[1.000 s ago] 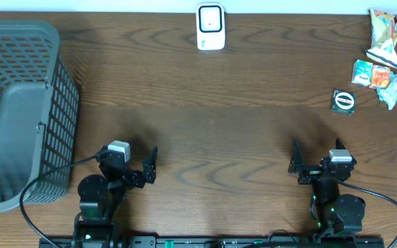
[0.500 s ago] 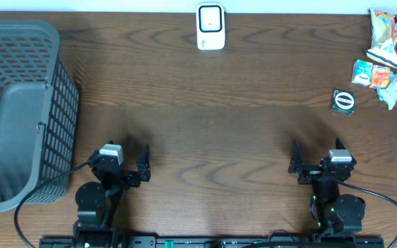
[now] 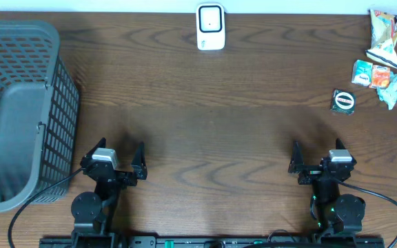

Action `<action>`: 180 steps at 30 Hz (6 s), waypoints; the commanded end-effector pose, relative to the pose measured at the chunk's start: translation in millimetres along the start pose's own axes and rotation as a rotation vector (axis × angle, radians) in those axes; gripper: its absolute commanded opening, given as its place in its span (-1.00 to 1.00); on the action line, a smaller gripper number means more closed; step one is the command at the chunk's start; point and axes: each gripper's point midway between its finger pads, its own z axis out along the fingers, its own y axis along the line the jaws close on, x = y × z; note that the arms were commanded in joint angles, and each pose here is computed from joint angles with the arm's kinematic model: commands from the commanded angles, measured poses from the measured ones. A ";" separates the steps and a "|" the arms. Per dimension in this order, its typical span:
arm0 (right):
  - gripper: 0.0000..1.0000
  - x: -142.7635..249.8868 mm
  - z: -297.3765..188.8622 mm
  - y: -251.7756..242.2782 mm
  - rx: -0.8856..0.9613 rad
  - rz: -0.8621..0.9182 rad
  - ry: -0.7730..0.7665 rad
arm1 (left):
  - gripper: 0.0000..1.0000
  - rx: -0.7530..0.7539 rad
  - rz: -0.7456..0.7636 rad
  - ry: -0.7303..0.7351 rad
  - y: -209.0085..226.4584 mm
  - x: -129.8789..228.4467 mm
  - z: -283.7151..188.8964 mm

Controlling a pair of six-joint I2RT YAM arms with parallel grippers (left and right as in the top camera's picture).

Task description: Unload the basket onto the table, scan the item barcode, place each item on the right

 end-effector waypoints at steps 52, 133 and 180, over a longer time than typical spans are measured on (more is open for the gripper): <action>0.98 0.6 -0.1 -3.4 0.014 -0.006 -0.001 | 0.95 -0.165 0.073 0.040 33.7 12.8 -3.4; 0.99 0.7 -0.1 -3.4 0.014 -0.006 -0.001 | 0.96 -0.098 0.058 0.039 19.2 13.1 -1.4; 0.99 0.6 -0.2 -3.3 0.014 -0.006 -0.002 | 0.95 -0.106 0.058 0.038 20.7 12.8 -1.3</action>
